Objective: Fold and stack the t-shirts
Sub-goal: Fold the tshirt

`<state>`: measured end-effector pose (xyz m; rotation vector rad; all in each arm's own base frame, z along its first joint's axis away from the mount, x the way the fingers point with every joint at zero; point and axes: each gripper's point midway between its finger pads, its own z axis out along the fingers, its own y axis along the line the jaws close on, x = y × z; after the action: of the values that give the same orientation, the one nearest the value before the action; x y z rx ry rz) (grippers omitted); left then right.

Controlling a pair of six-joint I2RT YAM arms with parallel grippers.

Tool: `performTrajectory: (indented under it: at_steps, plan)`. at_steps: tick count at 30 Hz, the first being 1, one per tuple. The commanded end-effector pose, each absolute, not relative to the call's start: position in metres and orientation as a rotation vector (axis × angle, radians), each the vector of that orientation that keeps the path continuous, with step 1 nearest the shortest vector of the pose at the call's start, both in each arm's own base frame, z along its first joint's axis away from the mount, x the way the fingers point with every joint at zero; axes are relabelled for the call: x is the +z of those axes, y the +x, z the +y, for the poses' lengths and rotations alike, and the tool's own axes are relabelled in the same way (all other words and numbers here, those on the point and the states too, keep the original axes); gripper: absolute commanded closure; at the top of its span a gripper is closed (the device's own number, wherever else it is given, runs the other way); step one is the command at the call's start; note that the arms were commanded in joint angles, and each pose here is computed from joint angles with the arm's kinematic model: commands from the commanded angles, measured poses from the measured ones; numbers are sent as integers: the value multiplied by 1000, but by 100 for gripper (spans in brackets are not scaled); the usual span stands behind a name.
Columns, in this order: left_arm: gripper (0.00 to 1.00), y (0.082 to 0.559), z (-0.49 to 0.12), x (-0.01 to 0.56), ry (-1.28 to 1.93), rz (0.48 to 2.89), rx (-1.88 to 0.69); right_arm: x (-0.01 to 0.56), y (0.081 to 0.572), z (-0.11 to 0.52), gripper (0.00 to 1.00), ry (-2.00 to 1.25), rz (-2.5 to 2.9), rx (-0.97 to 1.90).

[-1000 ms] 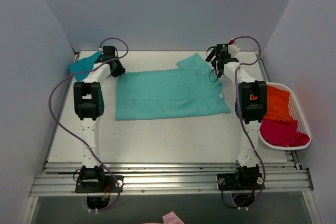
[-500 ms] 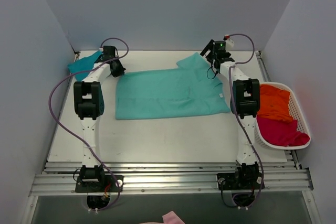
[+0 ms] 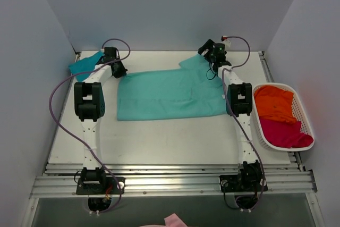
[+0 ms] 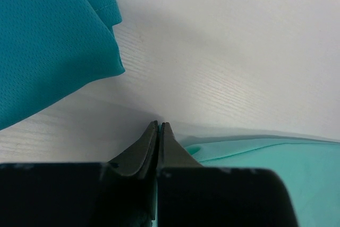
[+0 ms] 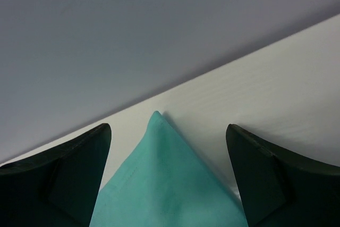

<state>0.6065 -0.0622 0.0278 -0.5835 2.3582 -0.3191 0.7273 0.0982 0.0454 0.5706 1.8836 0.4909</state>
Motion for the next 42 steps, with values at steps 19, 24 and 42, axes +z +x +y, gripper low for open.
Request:
performTrajectory:
  at_steps: [19, 24, 42]
  plan:
    - [98, 600, -62, 37, -562, 2361, -328, 19, 721, 136, 42, 514, 1941, 499]
    - [98, 599, -62, 38, -558, 2359, -330, 23, 721, 123, 73, 527, 1935, 457]
    - [98, 610, -62, 49, -540, 2322, -380, 89, 723, 105, 100, 482, 1846, 446]
